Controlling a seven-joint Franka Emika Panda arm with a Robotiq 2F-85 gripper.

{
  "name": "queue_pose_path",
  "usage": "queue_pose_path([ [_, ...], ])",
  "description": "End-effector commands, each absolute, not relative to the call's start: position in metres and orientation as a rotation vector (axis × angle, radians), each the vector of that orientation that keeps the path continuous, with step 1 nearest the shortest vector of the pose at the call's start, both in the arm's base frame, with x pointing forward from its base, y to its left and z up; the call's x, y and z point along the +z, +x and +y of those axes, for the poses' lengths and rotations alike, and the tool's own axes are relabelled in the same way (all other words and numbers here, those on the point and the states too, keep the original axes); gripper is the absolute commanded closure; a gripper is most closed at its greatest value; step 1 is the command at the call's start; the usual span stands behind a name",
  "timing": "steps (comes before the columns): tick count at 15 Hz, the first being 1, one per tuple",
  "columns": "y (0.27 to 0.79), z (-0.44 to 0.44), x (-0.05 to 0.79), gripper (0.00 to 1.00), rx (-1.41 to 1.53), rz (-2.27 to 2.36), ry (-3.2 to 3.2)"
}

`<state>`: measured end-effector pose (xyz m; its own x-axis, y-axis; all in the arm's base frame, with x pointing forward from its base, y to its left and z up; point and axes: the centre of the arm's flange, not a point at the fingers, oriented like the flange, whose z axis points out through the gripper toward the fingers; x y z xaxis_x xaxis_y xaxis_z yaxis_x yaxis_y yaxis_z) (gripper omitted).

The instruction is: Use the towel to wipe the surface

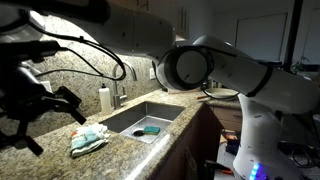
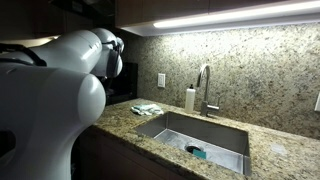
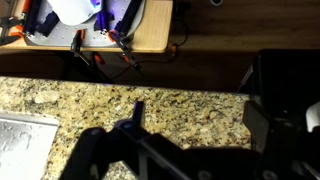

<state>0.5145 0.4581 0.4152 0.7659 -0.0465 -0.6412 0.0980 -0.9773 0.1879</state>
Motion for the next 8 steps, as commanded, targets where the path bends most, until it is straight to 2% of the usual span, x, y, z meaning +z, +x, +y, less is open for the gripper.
queue_pose_path([
  [1, 0.442, 0.434, 0.436, 0.0, -0.831, -0.028, 2.837],
  [8, 0.431, 0.448, 0.504, 0.0, -0.557, -0.186, 3.043],
])
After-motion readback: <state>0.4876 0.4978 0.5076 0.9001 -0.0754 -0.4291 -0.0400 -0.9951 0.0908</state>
